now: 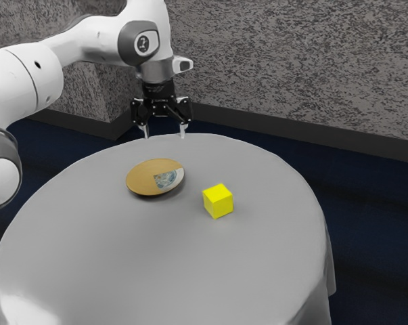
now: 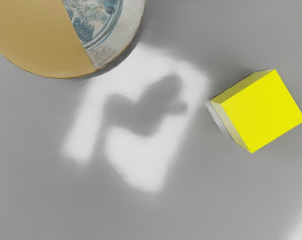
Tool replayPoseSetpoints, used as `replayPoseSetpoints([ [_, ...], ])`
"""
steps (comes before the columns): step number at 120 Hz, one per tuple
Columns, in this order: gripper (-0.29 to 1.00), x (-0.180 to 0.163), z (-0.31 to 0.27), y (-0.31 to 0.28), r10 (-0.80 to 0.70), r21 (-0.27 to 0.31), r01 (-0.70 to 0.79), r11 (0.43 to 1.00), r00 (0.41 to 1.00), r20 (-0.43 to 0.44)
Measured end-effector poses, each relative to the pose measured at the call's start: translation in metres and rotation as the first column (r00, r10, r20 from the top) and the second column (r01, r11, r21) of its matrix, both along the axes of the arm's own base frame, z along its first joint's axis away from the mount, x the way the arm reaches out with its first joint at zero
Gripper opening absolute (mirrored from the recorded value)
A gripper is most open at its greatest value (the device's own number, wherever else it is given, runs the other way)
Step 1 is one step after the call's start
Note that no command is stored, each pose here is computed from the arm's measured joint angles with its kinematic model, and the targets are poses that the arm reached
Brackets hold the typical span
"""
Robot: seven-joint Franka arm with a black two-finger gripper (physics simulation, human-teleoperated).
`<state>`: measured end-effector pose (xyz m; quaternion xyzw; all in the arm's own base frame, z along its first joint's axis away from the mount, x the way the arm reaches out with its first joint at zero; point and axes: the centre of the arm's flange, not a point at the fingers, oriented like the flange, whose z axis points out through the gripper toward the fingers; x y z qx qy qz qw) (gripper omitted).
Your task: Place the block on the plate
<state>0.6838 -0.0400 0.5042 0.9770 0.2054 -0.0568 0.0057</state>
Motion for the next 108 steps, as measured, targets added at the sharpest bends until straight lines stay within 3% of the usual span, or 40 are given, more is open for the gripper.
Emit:
replayPoseSetpoints([
  [47,0.7,0.042,-0.086,-0.037,0.2,0.048,-0.198,0.979,0.979,-0.047],
  [108,0.7,0.061,-0.172,-0.069,0.392,0.107,-0.382,0.918,0.915,-0.098],
])
